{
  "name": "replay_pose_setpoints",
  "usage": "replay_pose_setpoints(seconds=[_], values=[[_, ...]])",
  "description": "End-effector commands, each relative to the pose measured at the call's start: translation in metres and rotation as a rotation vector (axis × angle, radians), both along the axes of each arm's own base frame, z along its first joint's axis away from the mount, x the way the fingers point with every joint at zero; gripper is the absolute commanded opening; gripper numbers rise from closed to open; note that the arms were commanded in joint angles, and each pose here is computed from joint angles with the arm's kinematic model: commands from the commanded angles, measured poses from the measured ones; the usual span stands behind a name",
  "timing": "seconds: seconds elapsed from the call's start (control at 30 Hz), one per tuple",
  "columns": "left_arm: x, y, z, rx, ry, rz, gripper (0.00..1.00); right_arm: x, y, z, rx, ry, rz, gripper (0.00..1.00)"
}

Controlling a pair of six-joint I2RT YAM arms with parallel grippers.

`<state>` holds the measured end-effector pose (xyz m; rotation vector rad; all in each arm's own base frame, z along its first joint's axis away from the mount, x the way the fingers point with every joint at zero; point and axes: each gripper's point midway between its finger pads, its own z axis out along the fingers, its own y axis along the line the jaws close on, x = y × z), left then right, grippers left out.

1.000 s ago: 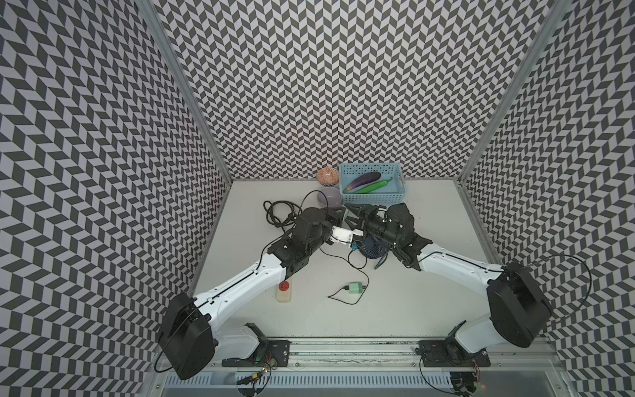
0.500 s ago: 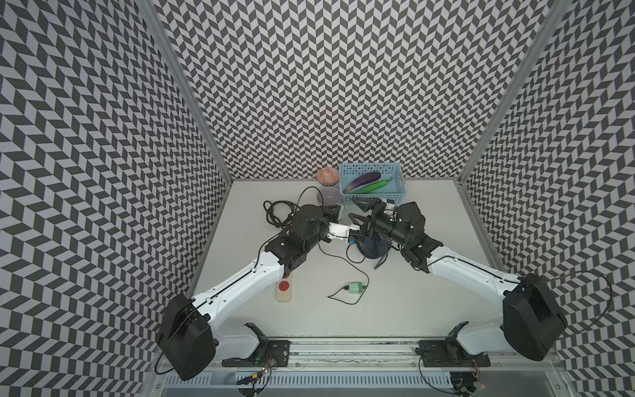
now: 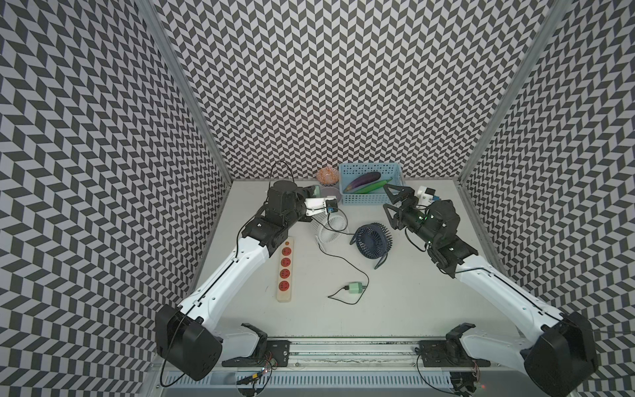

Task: Plug the desk fan into the power strip
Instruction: Pick up the plug from the center of the board, then insert the plug into the socket.

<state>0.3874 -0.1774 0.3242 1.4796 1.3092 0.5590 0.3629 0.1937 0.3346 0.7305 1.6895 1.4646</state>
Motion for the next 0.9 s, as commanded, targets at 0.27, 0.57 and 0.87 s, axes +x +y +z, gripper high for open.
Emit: replay_pose_setpoints(seconds=[0.27, 0.57, 0.87], values=[[-0.024, 0.009, -0.019, -0.080, 0.265, -0.072, 0.00, -0.016, -0.062, 0.022, -0.504, -0.303, -0.183, 1.00], [-0.032, 0.028, -0.053, -0.027, 0.473, -0.069, 0.00, -0.016, -0.079, -0.003, -0.845, -0.388, -0.168, 0.99], [-0.033, 0.049, -0.074, 0.034, 0.677, -0.045, 0.00, -0.018, -0.084, -0.036, -1.041, -0.421, -0.127, 1.00]])
